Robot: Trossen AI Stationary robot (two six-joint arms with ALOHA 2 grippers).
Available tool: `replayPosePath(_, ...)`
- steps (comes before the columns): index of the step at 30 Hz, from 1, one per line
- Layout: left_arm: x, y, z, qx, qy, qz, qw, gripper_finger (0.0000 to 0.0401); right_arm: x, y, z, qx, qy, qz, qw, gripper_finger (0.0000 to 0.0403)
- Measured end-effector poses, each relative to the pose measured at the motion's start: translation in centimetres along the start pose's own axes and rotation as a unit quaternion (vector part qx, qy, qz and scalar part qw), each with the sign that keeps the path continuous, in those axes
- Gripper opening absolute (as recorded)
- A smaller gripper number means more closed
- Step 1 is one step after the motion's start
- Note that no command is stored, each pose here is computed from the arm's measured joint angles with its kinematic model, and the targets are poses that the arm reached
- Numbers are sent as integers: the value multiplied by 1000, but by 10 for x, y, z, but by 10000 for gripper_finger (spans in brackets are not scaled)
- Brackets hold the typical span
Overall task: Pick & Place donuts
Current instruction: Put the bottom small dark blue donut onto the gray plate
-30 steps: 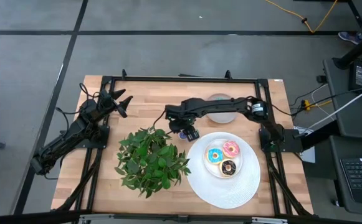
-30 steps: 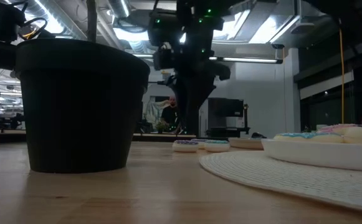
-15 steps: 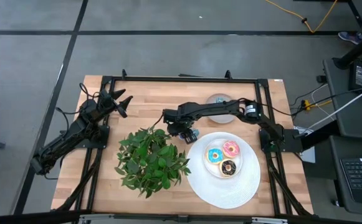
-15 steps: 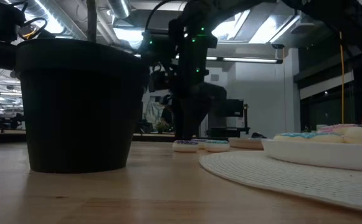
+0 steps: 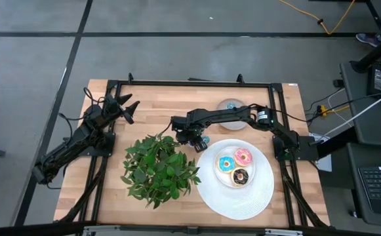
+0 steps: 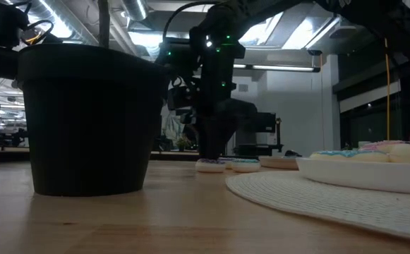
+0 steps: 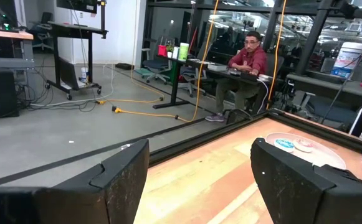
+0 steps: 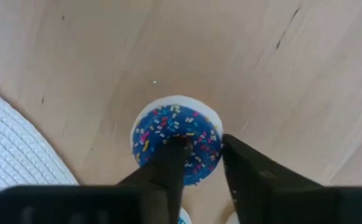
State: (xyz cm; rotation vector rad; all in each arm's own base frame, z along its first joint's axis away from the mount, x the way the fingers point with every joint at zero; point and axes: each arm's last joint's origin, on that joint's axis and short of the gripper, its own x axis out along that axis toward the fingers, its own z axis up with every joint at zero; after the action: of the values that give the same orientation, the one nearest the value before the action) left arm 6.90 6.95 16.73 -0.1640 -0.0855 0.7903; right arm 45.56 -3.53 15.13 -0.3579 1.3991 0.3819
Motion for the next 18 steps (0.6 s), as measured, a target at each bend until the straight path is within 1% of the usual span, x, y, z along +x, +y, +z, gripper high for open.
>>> replayPosePath(5,0,0,0,0,0,0,1000,270,0,0,0,0,0,0,1000,46)
replayPosePath(9,0,0,0,0,0,0,1000,270,0,0,0,1,1,0,1000,15)
replayPosePath(12,0,0,0,0,0,0,1000,270,-4,-1,-1,7,9,5,1000,12)
replayPosePath(18,0,0,0,0,0,0,1000,270,-28,-12,0,48,6,0,999,39)
